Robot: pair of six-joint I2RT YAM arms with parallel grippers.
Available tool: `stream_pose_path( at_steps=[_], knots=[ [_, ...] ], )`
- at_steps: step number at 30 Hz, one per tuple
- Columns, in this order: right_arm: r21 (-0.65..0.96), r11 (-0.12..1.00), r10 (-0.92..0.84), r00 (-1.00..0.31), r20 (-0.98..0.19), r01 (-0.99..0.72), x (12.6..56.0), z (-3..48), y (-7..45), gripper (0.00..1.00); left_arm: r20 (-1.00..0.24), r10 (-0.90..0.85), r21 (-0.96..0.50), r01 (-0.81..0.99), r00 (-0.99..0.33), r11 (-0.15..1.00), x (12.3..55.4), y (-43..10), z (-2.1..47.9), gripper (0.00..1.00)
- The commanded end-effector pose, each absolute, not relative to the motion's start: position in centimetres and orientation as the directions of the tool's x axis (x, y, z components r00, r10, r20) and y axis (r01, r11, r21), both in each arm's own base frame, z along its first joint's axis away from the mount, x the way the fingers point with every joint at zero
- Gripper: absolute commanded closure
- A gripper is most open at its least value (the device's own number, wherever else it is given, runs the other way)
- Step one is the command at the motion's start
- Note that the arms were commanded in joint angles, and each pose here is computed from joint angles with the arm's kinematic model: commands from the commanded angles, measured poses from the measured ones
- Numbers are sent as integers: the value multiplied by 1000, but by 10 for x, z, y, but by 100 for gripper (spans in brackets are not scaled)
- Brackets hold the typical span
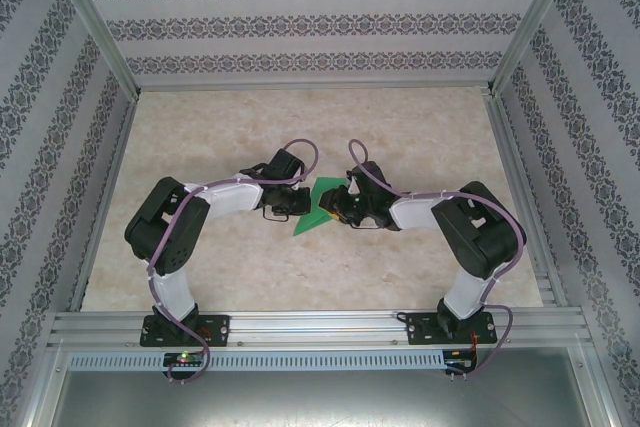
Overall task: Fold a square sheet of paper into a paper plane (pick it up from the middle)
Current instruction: Fourth fold the wing at the center of the table.
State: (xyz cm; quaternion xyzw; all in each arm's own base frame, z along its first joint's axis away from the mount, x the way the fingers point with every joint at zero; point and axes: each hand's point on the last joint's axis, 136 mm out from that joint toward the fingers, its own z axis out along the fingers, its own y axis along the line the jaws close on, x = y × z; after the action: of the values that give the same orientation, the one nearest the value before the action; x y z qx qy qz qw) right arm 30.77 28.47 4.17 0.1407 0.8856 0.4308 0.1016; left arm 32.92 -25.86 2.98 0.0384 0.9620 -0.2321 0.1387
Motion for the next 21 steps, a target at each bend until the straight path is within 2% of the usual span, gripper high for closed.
stream_pose_path(
  at_steps=[1,5,8,12,16,21],
  knots=[
    [796,589,320,-945,-72,139,313,47,292,79,-320,0,-435,147,-948,888,338,-255,43,86],
    [772,618,332,-939,-86,147,316,46,287,93,-361,-36,-444,138,-932,885,343,-247,60,77],
    [754,638,353,-930,-105,157,318,50,279,98,-395,-81,-461,121,-915,879,349,-235,77,64],
    [714,676,381,-916,-126,183,321,59,265,99,-450,-128,-488,123,-884,864,356,-223,96,48],
    [690,698,403,-902,-154,194,327,78,256,99,-525,-123,-533,212,-842,819,357,-226,118,28],
    [674,699,451,-878,-160,236,336,92,249,99,-592,-109,-533,286,-799,796,359,-224,130,13]
  ],
)
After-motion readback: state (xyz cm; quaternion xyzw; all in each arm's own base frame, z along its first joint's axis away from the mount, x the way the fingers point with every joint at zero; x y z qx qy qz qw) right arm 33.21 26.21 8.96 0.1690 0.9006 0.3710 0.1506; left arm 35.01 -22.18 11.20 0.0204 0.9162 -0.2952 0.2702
